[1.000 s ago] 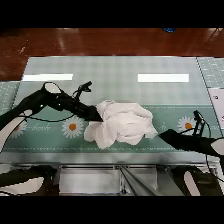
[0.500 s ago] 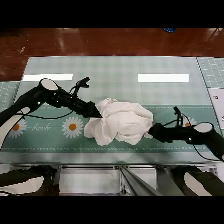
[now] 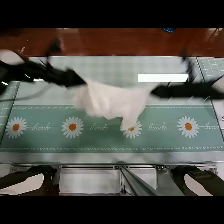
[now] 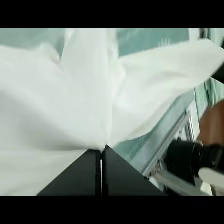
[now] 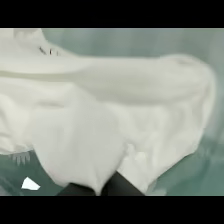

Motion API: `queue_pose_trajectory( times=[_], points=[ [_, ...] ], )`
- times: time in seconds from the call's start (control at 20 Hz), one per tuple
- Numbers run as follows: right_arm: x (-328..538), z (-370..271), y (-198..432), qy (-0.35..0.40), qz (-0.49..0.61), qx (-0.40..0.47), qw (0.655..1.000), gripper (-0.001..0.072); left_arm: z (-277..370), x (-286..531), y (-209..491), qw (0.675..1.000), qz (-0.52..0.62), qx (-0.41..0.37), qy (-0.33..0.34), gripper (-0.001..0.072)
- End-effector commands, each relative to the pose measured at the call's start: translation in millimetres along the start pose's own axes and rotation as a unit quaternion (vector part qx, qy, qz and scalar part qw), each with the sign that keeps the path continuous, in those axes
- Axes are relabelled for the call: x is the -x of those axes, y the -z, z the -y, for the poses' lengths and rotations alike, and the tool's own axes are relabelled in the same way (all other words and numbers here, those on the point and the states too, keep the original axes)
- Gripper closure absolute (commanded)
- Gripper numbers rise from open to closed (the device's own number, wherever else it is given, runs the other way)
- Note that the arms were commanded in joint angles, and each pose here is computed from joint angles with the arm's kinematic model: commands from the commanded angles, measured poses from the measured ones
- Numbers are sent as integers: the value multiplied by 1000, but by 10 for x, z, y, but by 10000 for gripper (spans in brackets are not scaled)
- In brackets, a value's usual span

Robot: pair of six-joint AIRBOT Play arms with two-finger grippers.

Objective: Fold the shirts.

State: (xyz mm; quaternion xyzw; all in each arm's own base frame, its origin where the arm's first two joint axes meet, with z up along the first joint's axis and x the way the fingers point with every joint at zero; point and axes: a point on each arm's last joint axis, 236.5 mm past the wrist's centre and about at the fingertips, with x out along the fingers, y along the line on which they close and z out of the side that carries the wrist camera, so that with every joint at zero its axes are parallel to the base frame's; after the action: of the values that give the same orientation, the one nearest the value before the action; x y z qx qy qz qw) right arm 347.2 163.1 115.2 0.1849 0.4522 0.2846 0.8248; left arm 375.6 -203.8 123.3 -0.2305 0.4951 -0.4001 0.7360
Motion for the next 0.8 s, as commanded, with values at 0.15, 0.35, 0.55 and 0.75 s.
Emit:
queue_pose_trajectory(
  times=[0.15,0.35,0.55,0.75],
  points=[
    [2196,-1558,-1015,56,178,231,955,692,1611,2149,-1275,924,320,-199,-64,692],
    [3123,-1674,-780,154,264,244,921,692,2423,3071,-958,853,419,-287,-123,692],
    [3562,-1850,-338,167,302,248,905,692,2830,3074,-315,842,395,-333,-154,691],
    [3346,-1664,73,172,211,224,936,692,2725,2597,338,901,276,-307,-133,691]
  ],
)
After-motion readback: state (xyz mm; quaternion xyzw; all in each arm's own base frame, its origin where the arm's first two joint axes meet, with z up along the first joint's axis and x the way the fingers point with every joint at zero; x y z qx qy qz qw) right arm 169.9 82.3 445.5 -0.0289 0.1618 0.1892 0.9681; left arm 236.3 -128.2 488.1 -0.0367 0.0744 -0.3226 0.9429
